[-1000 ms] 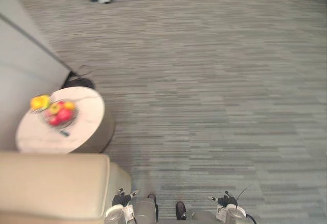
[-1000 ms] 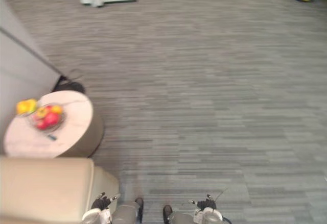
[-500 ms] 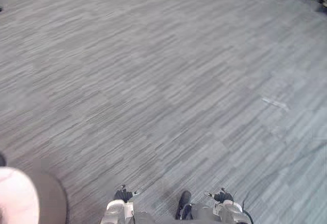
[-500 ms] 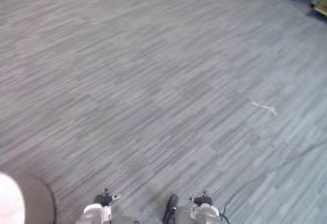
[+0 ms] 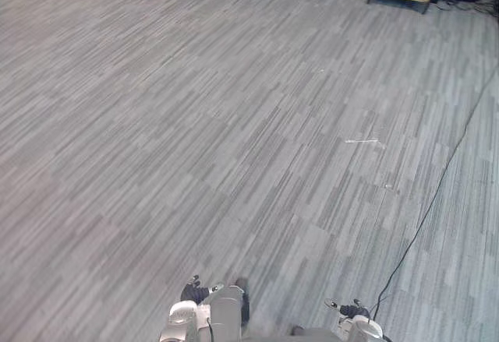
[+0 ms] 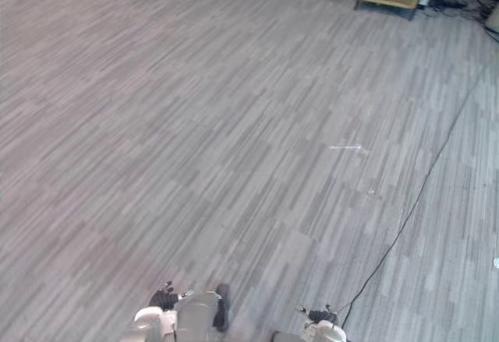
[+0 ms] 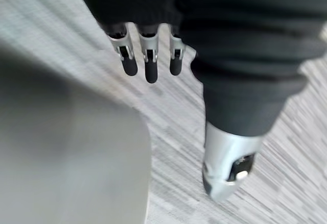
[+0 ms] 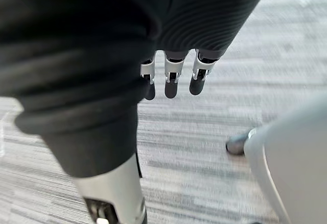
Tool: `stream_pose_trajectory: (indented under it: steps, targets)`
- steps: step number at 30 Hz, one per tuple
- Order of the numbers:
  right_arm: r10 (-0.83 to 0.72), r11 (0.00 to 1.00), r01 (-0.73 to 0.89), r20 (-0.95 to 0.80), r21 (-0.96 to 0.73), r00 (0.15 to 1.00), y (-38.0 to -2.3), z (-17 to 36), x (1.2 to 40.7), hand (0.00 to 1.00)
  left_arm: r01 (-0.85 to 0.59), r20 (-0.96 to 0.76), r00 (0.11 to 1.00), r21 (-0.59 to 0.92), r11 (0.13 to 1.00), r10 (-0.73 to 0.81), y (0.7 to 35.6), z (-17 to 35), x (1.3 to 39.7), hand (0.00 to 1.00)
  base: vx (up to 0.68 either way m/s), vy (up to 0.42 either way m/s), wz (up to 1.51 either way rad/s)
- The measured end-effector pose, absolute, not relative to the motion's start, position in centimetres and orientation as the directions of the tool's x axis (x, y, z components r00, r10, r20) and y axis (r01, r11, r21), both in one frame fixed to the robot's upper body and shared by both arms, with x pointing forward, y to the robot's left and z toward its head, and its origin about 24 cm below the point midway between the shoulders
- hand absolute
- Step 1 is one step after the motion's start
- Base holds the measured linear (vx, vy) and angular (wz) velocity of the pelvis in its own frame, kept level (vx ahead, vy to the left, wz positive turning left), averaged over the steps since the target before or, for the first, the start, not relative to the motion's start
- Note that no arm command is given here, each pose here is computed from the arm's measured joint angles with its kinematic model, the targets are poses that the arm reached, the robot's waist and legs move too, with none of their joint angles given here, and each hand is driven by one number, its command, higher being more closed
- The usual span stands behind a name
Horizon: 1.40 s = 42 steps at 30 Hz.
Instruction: Pick up cushions and gather them together orderly.
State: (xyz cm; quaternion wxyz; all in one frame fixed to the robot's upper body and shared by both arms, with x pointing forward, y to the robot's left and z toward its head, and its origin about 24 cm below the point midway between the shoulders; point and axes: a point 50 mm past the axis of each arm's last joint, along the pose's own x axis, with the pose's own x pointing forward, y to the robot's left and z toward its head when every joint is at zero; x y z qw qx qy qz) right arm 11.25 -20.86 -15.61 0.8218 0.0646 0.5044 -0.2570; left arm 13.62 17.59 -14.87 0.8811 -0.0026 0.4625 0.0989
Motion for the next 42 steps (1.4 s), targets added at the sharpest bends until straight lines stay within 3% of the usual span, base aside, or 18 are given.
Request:
stream_pose_trajectory:
  steps: [14,17,21,23,26,34,42]
  targets:
    - [-0.357,0.884,0.446,-0.815,-0.138,0.456,-21.3,-14.6,13.5,0.00,-0.102,-0.815,0.560,0.114,0.988,0.151,17.6,-14.7,14.6,0.00,0.45,0.072,-0.28]
    - [-0.382,0.869,0.463,-0.831,-0.175,0.403,-22.6,-15.0,12.1,0.00,-0.104,-0.830,0.539,0.105,0.989,0.145,17.2,-15.1,13.8,0.00,0.58,-0.222,0.39]
    - [-0.384,0.875,0.450,-0.823,-0.179,0.419,-22.8,-14.7,12.8,0.00,-0.195,-0.837,0.519,0.079,0.978,0.171,17.3,-15.2,13.3,0.00,0.70,-0.222,-0.27]
    - [-0.353,0.881,0.448,-0.840,-0.149,0.413,-21.3,-15.0,12.8,0.00,-0.174,-0.790,0.590,0.079,0.982,0.169,17.3,-14.3,14.9,0.00,0.91,-0.137,-0.54]
    - [-0.354,0.876,0.463,-0.828,-0.132,0.434,-21.3,-14.7,13.8,0.00,-0.161,-0.771,0.618,0.070,0.984,0.156,16.9,-13.9,15.5,0.00,0.60,0.002,-0.49]
    - [-0.358,0.859,0.488,-0.866,-0.157,0.350,-21.4,-15.7,11.1,0.00,-0.118,-0.795,0.587,0.106,0.987,0.155,17.7,-14.4,14.4,0.00,0.56,0.153,-0.17]
    - [-0.355,0.879,0.444,-0.862,-0.175,0.363,-21.5,-15.7,10.6,0.00,-0.039,-0.802,0.587,0.112,0.993,0.114,17.3,-14.4,15.0,0.00,0.61,0.060,0.09]
